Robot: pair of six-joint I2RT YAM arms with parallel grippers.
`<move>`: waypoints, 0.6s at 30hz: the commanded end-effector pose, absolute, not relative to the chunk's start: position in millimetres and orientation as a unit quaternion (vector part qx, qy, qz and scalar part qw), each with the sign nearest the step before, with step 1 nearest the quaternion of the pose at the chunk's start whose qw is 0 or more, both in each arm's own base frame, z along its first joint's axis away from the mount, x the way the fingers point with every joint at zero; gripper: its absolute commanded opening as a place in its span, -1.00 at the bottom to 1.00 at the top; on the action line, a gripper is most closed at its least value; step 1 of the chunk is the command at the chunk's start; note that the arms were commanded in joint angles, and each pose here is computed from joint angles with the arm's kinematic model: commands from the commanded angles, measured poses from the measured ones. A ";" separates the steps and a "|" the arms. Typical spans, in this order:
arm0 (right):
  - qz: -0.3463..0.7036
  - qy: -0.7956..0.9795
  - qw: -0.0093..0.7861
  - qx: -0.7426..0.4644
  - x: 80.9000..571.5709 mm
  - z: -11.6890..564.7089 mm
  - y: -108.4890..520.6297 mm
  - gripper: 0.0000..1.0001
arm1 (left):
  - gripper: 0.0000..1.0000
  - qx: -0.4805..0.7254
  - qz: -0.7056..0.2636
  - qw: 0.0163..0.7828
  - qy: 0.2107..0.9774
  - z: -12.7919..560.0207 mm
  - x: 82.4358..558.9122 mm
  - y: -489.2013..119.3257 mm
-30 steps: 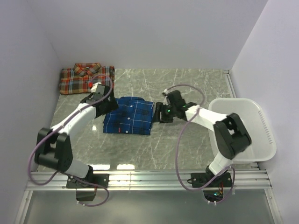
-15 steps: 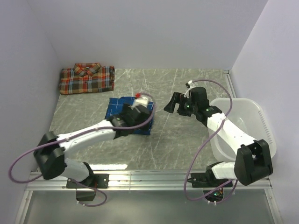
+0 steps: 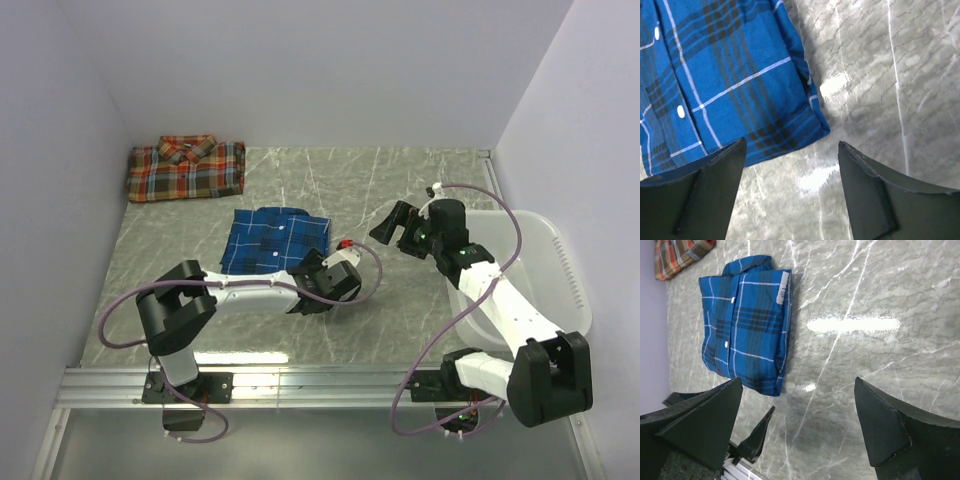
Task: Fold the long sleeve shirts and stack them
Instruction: Fold the shirt
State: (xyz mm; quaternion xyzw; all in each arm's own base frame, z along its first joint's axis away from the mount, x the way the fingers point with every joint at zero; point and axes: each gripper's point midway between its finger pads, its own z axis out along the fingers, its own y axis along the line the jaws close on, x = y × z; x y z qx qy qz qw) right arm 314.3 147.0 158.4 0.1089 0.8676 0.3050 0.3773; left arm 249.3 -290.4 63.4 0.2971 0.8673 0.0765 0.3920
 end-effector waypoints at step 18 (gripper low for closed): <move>0.367 0.846 0.365 0.125 322.7 155.3 157.3 0.96 | -0.29 0.300 0.137 0.406 0.852 33.1 268.7 -293.0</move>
